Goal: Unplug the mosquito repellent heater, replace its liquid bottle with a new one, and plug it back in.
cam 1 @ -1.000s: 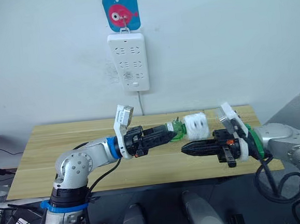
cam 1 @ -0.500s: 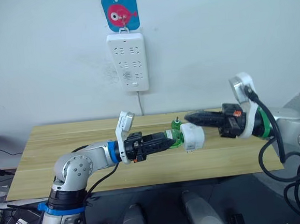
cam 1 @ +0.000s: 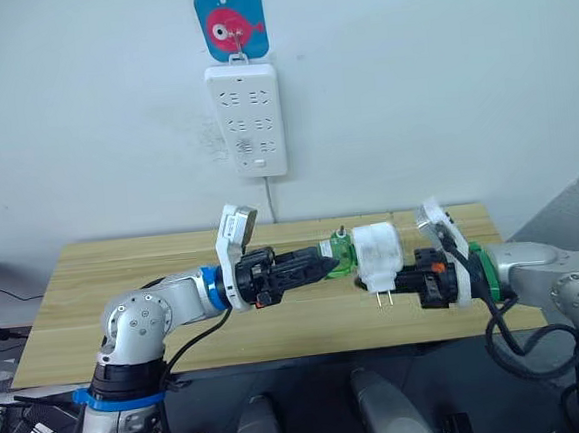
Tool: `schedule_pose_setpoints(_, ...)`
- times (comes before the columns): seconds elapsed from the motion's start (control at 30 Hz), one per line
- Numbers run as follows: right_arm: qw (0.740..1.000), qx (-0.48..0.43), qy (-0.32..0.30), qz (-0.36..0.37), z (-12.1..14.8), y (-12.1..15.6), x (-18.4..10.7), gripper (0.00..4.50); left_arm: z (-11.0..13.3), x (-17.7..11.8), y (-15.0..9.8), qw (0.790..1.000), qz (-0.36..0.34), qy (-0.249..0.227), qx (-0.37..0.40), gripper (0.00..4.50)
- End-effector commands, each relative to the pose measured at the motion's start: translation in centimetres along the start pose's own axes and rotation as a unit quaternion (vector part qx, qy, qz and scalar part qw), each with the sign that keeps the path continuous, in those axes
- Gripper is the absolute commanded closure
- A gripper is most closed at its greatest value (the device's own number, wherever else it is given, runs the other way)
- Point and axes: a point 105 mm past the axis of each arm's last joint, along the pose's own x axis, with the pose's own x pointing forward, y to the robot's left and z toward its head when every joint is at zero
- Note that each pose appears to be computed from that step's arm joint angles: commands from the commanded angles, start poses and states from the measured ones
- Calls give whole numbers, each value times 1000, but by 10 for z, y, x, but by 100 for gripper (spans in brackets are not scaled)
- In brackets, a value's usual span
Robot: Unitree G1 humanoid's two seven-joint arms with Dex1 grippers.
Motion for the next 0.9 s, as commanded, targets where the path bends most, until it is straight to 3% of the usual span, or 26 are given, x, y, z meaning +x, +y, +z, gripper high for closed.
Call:
schedule_pose_setpoints(0.03,999,-15,-15,33,13,19,-4,450,7,-1,2,1000,8,-13,22,222)
schedule_pose_setpoints(0.53,998,21,-58,30,34,20,-8,450,-15,2,5,991,7,59,119,222)
schedule_pose_setpoints(0.9,998,31,-60,10,35,10,-7,450,-24,1,0,988,-17,86,126,222)
